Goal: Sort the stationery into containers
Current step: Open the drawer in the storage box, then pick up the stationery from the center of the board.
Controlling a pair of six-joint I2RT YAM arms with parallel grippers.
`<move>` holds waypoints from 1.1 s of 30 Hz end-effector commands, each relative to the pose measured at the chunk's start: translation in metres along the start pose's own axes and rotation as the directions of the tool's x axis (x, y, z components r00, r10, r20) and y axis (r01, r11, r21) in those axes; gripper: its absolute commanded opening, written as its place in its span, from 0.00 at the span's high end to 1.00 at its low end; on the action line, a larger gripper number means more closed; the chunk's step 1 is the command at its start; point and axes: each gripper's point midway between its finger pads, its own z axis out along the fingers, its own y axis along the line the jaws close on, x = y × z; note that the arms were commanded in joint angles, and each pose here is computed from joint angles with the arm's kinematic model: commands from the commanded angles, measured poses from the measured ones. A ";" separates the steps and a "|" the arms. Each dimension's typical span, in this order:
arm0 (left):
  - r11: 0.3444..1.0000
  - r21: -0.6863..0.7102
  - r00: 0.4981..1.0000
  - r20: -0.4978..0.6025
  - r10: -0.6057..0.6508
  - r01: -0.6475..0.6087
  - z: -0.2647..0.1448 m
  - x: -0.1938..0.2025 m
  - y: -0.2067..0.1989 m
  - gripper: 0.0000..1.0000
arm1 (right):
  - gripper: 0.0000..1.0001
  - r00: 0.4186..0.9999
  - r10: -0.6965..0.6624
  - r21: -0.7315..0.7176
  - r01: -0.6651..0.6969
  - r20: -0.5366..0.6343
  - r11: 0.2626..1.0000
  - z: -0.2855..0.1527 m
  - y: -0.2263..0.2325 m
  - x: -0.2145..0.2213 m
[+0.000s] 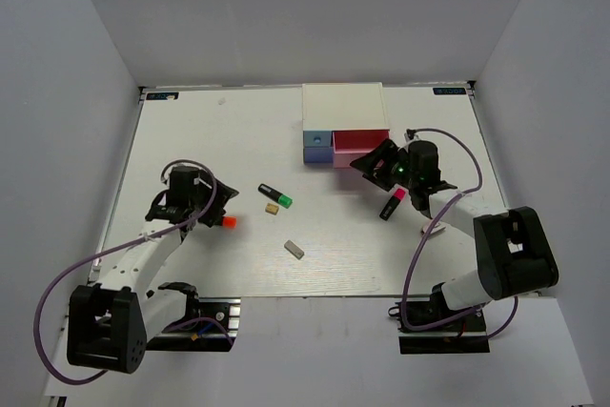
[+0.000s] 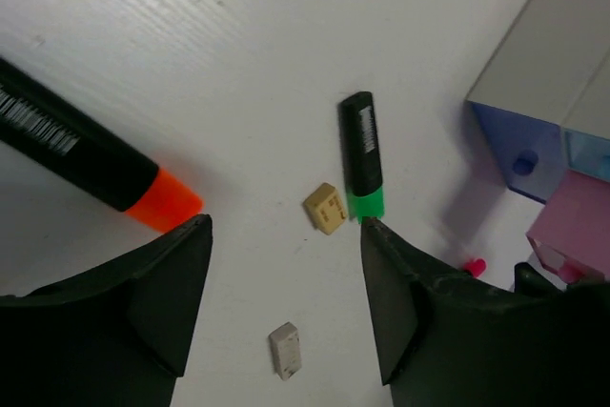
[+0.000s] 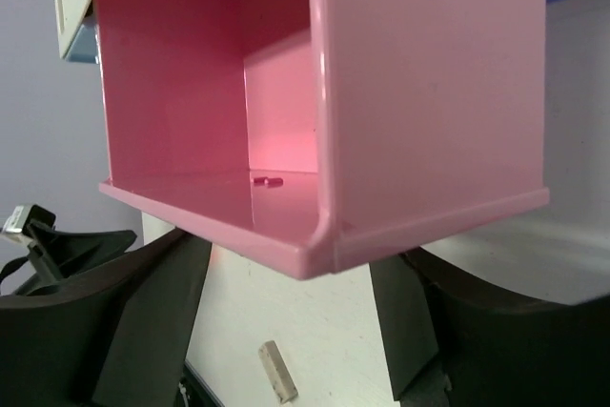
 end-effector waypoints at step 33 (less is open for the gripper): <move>0.872 -0.483 0.989 -0.151 0.008 -0.081 0.032 0.008 0.066 0.82 | 0.26 0.826 -0.538 -0.216 0.564 0.168 0.797 -0.064 0.060 -0.005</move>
